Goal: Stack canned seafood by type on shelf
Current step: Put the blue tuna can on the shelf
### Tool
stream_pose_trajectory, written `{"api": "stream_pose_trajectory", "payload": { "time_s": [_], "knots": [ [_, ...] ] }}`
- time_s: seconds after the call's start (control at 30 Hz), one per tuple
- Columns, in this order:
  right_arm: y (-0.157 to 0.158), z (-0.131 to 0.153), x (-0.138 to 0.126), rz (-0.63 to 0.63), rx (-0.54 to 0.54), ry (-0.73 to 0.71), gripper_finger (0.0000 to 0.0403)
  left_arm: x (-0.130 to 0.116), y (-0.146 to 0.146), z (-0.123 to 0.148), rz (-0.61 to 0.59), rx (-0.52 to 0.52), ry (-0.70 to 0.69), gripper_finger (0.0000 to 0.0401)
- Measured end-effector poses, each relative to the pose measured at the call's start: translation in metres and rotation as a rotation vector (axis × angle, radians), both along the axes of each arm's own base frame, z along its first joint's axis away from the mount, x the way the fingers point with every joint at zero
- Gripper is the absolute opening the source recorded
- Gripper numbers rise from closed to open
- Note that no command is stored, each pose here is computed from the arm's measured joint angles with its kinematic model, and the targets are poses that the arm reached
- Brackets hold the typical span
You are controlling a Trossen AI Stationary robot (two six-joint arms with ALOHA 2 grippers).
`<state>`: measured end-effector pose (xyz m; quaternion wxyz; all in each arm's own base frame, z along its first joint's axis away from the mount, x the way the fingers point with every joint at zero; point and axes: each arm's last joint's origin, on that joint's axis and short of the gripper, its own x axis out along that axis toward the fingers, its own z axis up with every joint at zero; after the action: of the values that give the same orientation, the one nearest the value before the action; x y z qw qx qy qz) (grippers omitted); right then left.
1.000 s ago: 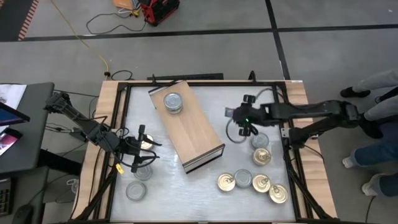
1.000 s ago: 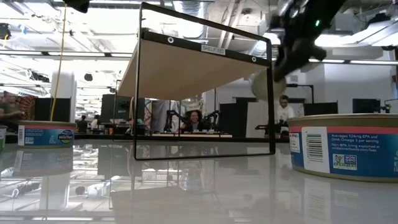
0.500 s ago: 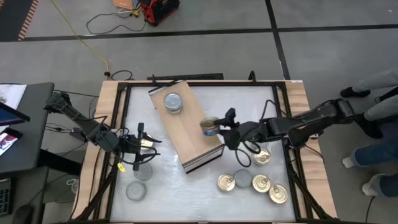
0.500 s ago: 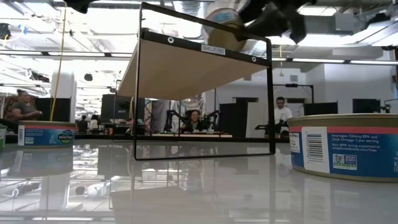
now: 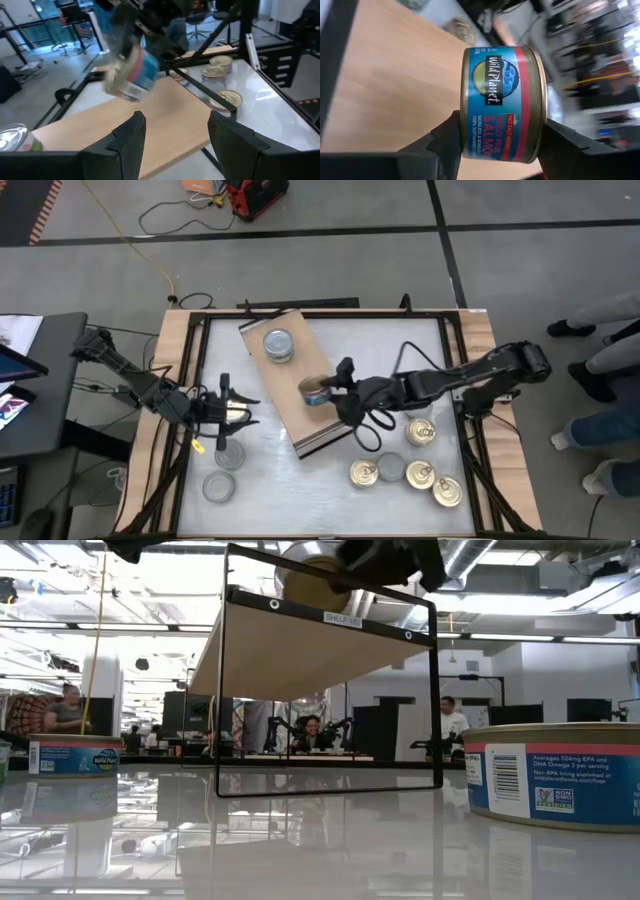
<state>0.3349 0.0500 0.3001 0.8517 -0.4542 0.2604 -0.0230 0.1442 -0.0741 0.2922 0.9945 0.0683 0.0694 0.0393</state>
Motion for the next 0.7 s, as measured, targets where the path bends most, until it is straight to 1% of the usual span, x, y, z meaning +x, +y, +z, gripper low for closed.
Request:
{"api": "stream_pose_trajectory", "payload": {
  "time_s": [0.1,0.2,0.27,0.4,0.53,0.6,0.7],
  "knots": [
    [-0.004,0.005,0.013,-0.015,0.091,0.052,0.0253,0.001,0.002,0.000,0.017,-0.010,-0.002,0.0203],
    [-0.006,0.006,0.022,-0.026,0.115,0.106,0.0270,0.002,0.004,0.000,0.019,-0.020,-0.003,0.0203],
    [-0.004,0.008,0.026,-0.015,0.117,0.111,0.0280,0.002,0.004,0.000,0.018,-0.021,-0.002,0.0203],
    [0.000,0.011,0.026,0.014,0.097,0.110,0.0296,0.002,0.003,0.000,0.004,-0.014,0.005,0.0205],
    [0.002,0.010,0.022,0.017,0.087,0.140,0.0298,0.002,0.003,-0.001,-0.027,-0.016,0.015,0.0206],
    [0.001,0.012,0.022,0.011,0.089,0.131,0.0299,0.002,0.002,-0.001,-0.035,-0.019,0.017,0.0206],
    [0.003,0.022,0.016,0.009,0.115,0.089,0.0299,0.002,0.002,-0.002,-0.037,-0.027,0.017,0.0206]
  ]
}}
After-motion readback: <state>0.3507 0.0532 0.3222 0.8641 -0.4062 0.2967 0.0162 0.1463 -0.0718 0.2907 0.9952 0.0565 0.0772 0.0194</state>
